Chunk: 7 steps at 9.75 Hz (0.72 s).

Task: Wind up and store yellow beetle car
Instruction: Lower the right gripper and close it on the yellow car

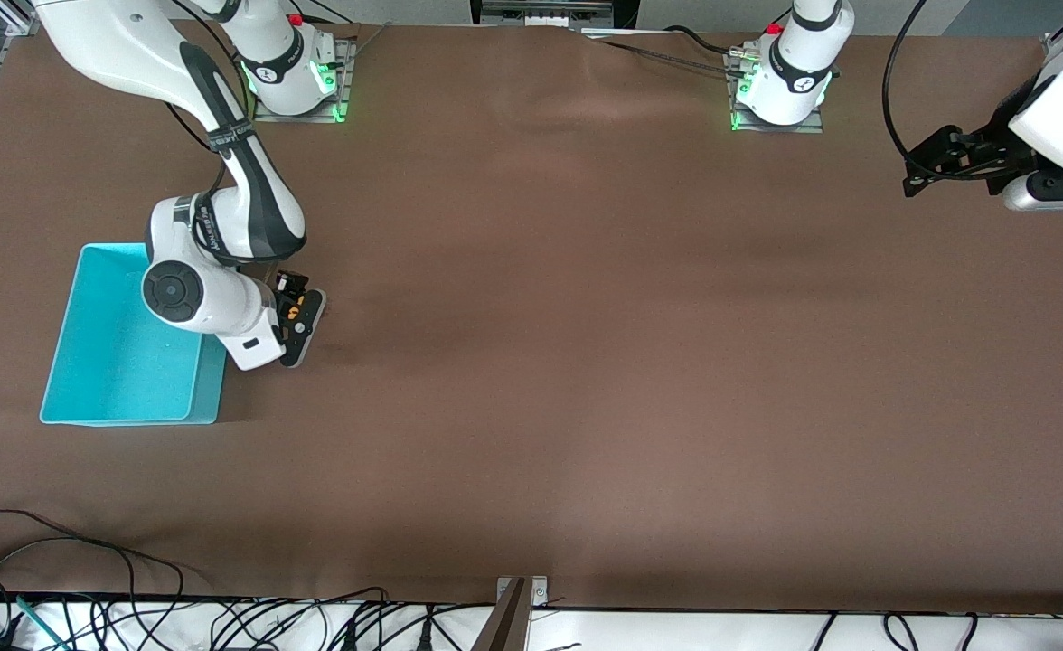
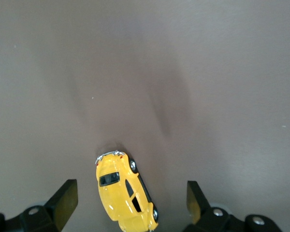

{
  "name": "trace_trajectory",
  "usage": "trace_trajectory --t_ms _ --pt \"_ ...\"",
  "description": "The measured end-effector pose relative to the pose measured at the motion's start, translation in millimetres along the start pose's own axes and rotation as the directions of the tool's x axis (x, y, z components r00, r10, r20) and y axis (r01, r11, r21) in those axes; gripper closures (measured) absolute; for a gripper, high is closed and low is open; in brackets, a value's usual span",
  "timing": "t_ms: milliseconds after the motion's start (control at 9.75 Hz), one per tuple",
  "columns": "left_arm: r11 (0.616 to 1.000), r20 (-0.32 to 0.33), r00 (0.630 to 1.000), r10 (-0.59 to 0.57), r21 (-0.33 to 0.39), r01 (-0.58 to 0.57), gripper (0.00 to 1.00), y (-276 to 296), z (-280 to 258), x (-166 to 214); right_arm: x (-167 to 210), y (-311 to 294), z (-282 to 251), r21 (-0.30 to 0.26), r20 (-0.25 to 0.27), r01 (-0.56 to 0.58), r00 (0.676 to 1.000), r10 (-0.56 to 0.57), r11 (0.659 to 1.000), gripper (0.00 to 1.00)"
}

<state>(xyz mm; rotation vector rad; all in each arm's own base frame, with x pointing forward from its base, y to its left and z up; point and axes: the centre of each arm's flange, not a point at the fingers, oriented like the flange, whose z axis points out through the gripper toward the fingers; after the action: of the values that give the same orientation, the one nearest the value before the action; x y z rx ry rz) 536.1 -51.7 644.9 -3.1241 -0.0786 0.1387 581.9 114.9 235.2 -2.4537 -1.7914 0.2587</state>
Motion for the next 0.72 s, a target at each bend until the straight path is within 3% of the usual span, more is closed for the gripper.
trace_trajectory --t_ms 513,718 --pt "0.998 0.026 0.998 -0.053 -0.016 0.054 0.00 -26.0 15.0 5.2 -37.8 -6.4 31.5 -0.061 -0.008 0.125 0.992 -0.126 0.990 0.00" --pt "0.999 0.026 0.998 -0.051 -0.015 0.052 0.00 -23.7 14.8 4.8 -43.1 -10.3 36.5 -0.057 -0.005 0.129 0.992 -0.130 0.990 0.08"
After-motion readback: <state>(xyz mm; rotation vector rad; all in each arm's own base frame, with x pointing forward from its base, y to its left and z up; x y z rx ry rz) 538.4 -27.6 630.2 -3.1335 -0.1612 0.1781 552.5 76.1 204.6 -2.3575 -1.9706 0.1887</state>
